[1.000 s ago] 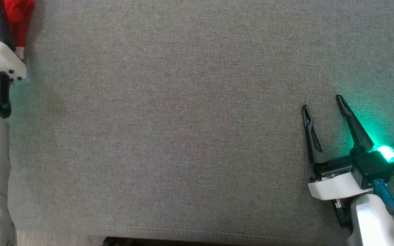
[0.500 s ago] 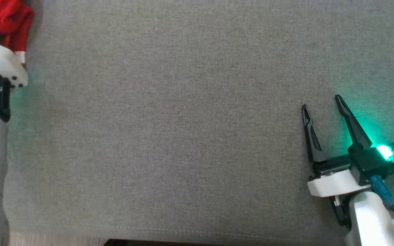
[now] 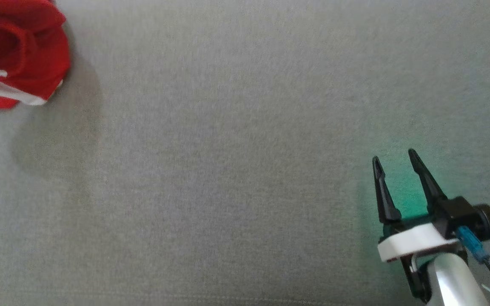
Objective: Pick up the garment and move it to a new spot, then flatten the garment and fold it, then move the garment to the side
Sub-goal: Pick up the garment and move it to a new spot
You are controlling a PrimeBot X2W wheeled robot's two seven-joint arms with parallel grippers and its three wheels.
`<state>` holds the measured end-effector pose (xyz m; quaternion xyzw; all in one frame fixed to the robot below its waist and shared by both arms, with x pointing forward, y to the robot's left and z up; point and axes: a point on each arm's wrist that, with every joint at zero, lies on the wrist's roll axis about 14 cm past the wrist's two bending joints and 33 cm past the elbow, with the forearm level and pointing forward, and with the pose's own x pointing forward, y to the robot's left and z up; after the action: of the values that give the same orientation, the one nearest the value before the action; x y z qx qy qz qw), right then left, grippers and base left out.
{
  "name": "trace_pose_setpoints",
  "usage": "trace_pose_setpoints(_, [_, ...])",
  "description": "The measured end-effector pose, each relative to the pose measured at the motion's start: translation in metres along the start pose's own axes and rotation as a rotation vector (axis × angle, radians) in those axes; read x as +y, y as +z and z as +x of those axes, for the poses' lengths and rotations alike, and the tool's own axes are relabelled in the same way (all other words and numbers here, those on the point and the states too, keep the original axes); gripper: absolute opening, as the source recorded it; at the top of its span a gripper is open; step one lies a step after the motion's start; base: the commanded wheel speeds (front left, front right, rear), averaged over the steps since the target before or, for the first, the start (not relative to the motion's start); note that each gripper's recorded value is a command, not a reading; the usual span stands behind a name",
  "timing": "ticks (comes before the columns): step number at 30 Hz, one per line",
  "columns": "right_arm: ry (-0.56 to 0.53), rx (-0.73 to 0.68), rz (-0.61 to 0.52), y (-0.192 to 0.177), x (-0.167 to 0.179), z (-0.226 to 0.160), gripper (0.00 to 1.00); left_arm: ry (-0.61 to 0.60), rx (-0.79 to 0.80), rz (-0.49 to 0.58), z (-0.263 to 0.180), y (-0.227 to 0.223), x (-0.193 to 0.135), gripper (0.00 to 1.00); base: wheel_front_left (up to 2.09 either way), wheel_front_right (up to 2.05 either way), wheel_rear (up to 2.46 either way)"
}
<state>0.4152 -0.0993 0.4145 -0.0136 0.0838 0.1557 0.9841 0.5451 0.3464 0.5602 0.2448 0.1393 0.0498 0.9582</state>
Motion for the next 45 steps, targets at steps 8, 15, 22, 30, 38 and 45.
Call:
trace_pose_setpoints(8, [-0.123, -0.075, 0.034, 0.027, -0.026, -0.053, 1.0, -0.119, -0.25, 0.123, -0.051, 0.113, -0.029, 0.0, 0.0, 0.0, 0.0])
trace_pose_setpoints(15, [-0.284, -0.126, 0.041, 0.037, -0.064, -0.106, 1.0, -0.347, -0.493, 0.168, -0.097, 0.201, -0.109, 0.0, 0.0, 0.0, 0.0])
trace_pose_setpoints(22, [-0.391, -0.14, 0.057, 0.034, -0.085, -0.141, 1.0, -0.645, -0.763, 0.123, -0.158, 0.264, -0.215, 0.0, 0.0, 0.0, 0.0])
trace_pose_setpoints(30, [-0.404, -0.089, 0.075, 0.018, -0.086, -0.143, 1.0, -0.885, -0.711, 0.026, -0.174, 0.182, -0.312, 0.0, 0.0, 0.0, 0.0])
trace_pose_setpoints(38, [-0.379, -0.047, 0.086, 0.008, -0.083, -0.13, 1.0, -0.891, -0.334, -0.058, -0.171, 0.013, -0.353, 0.0, 0.0, 0.0, 0.0])
trace_pose_setpoints(45, [-0.347, -0.03, 0.084, 0.004, -0.078, -0.117, 1.0, -0.815, -0.256, -0.1, -0.164, -0.014, -0.343, 0.0, 0.0, 0.0, 0.0])
